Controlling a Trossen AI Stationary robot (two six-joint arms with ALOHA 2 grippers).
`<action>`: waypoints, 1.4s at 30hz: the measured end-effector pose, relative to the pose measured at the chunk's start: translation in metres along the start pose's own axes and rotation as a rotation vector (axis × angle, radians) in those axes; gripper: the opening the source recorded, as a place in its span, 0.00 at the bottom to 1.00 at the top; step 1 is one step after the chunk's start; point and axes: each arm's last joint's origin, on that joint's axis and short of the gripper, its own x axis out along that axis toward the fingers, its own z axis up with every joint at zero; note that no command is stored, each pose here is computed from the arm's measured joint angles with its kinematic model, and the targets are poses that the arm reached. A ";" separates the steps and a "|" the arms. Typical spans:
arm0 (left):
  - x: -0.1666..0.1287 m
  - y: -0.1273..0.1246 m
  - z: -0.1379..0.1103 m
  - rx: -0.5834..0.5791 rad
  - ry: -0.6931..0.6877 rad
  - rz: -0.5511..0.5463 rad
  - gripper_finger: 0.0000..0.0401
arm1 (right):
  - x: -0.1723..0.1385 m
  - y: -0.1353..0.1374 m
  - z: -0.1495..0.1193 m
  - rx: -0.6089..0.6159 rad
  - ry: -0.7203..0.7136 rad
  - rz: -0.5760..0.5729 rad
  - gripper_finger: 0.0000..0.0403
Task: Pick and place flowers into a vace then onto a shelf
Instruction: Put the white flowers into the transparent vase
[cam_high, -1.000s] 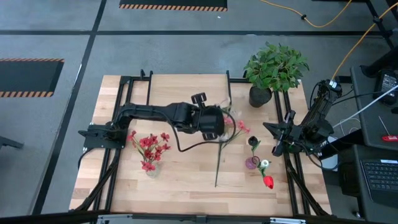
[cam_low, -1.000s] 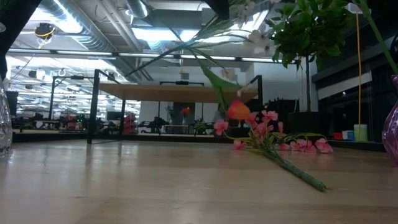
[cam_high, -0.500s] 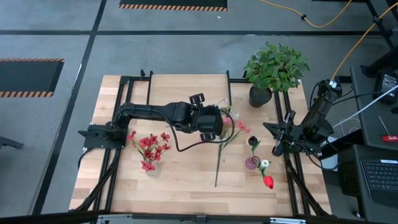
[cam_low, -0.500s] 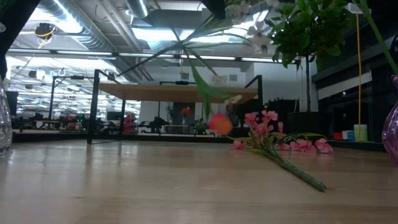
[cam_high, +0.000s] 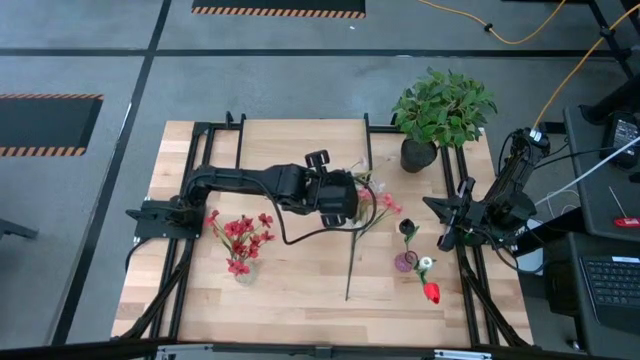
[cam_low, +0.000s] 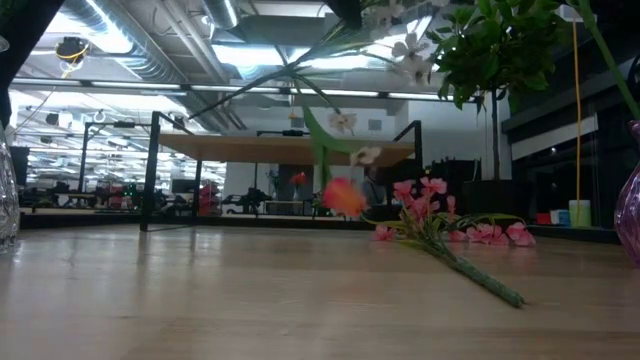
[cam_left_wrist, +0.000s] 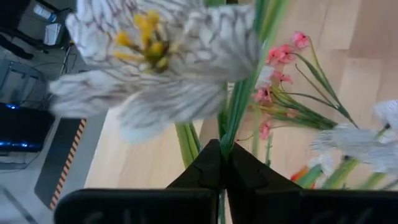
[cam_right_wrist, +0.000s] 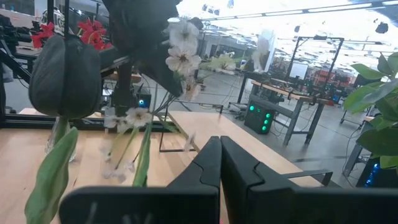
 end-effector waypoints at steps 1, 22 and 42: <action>-0.001 0.001 0.000 -0.003 -0.003 -0.002 0.01 | 0.000 0.000 0.000 0.001 0.000 0.000 0.01; -0.004 -0.002 -0.006 -0.004 0.048 -0.186 0.01 | 0.000 0.000 0.000 -0.006 0.001 0.001 0.01; 0.031 -0.007 -0.006 -0.007 0.143 -0.248 0.01 | 0.000 0.000 0.000 -0.006 0.001 0.001 0.01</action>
